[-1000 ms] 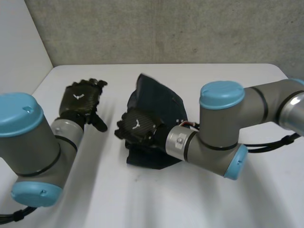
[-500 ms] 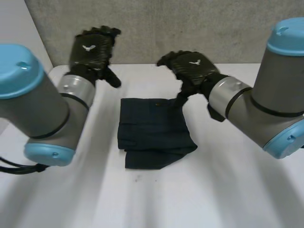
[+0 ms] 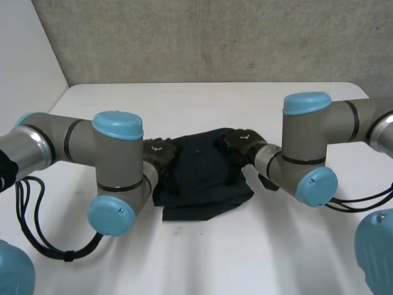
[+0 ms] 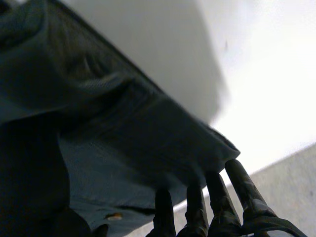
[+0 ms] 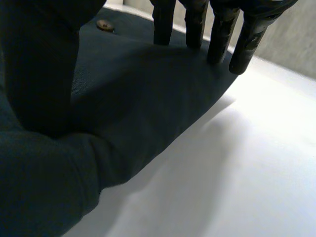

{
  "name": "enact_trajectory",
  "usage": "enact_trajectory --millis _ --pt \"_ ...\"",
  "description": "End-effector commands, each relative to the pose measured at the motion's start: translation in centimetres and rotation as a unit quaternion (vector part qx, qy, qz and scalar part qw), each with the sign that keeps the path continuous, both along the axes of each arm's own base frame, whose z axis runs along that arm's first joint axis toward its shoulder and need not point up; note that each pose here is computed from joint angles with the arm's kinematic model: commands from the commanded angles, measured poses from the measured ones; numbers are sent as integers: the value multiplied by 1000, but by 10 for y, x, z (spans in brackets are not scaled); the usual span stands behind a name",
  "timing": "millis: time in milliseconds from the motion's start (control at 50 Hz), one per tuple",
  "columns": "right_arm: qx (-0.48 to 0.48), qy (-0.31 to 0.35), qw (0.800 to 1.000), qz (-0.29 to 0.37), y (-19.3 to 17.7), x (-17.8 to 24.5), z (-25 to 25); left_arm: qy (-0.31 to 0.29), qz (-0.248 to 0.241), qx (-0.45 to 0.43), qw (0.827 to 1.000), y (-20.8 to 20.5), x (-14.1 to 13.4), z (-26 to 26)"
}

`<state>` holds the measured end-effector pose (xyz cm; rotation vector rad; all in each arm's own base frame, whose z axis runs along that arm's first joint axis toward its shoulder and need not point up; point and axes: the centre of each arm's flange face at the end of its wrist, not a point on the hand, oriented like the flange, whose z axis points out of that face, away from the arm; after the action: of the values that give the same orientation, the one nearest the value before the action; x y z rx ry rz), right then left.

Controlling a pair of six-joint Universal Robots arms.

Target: Fold the shorts.

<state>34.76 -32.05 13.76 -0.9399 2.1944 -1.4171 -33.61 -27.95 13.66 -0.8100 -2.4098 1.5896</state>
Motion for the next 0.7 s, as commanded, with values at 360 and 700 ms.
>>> enact_trajectory --millis 360,700 --pt "-146 -33 988 -30 11 -36 93 47 6 -116 992 26 20 122" --pt "-207 -56 952 -219 50 -119 239 126 96 -192 969 46 108 259"
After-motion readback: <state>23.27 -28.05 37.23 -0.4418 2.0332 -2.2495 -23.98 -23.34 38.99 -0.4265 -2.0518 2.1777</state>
